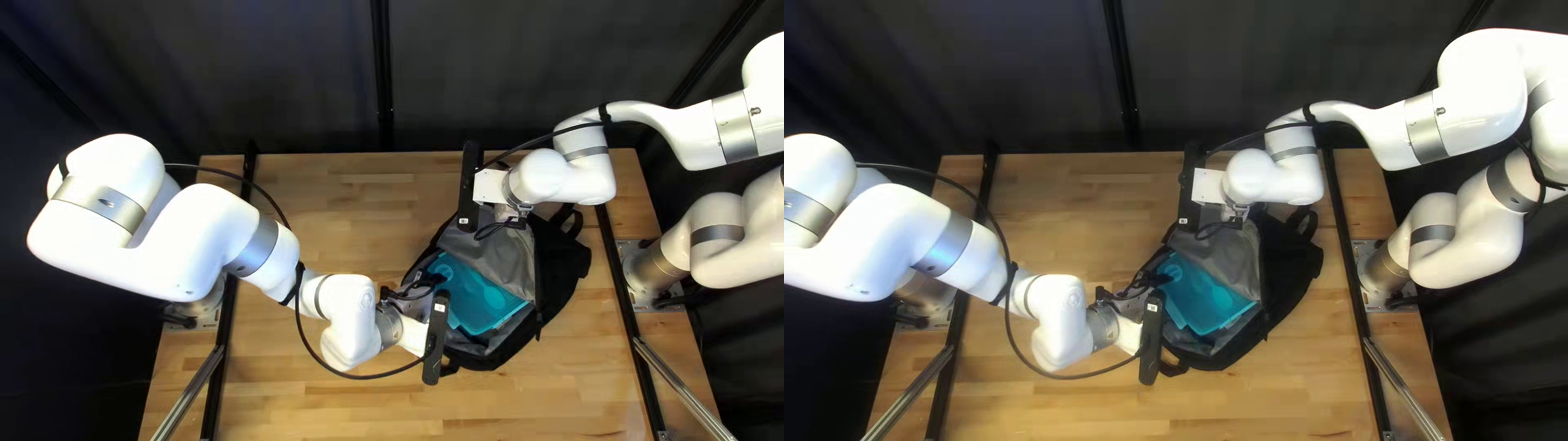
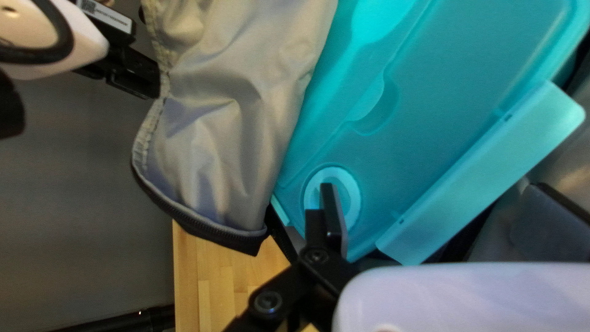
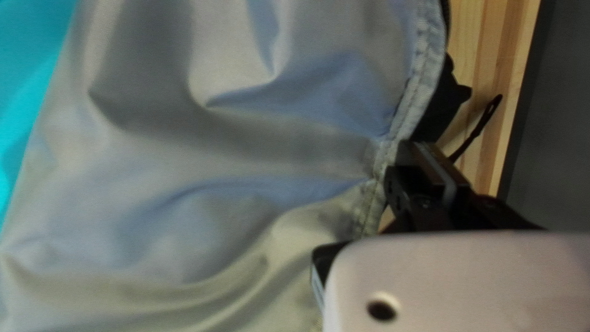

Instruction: Remove a lunch box from a kids backpack

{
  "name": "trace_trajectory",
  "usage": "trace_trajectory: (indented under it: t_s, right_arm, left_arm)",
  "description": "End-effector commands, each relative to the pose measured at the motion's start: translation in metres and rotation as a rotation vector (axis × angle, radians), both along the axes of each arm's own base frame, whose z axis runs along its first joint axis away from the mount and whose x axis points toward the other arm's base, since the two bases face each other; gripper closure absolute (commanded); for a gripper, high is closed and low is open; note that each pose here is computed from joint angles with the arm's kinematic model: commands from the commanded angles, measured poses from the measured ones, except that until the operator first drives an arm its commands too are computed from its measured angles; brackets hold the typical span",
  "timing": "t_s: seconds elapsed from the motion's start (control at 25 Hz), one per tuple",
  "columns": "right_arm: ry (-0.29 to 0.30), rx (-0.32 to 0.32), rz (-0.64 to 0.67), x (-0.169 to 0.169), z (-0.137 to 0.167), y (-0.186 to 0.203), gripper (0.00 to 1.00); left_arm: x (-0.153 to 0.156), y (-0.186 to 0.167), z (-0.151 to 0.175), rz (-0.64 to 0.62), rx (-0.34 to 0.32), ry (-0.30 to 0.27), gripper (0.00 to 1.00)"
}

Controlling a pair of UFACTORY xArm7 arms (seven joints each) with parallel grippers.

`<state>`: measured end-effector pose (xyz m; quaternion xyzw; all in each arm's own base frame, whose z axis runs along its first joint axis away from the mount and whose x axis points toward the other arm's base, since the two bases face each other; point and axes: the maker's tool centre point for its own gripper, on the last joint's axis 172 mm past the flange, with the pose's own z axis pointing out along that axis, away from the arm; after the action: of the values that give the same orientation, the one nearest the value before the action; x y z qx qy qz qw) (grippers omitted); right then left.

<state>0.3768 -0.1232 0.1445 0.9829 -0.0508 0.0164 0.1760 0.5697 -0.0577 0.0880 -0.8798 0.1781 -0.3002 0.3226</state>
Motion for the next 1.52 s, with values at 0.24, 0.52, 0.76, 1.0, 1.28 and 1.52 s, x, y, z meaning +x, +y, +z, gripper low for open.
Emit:
trace_trajectory:
  t_s: [0.24, 0.52, 0.76, 1.0, 1.28, 1.52]
  right_arm:
    - [-0.002, 0.0, 0.001, 0.002, -0.001, 0.001, 1.0]
    - [-0.003, -0.002, 0.002, 0.002, 0.0, 0.0, 1.0]
    - [-0.003, 0.001, 0.004, 0.003, -0.003, 0.0, 1.0]
    - [-0.004, 0.0, 0.005, 0.002, -0.002, 0.0, 1.0]
    - [-0.004, 0.002, 0.004, 0.002, -0.004, -0.001, 1.0]
    - [-0.004, 0.003, 0.004, 0.002, -0.002, -0.001, 1.0]
  left_arm:
    - [0.004, 0.003, 0.005, 0.009, 0.017, -0.01, 0.0]
    - [-0.004, -0.001, 0.02, 0.016, 0.039, -0.026, 0.0]
    - [0.0, -0.004, 0.026, 0.014, 0.045, -0.035, 0.0]
    - [0.002, -0.004, 0.024, 0.004, 0.037, -0.038, 0.84]
    - [0.003, -0.011, 0.023, -0.016, 0.029, -0.036, 1.0]
    - [0.009, -0.015, 0.009, -0.037, 0.004, -0.025, 1.0]
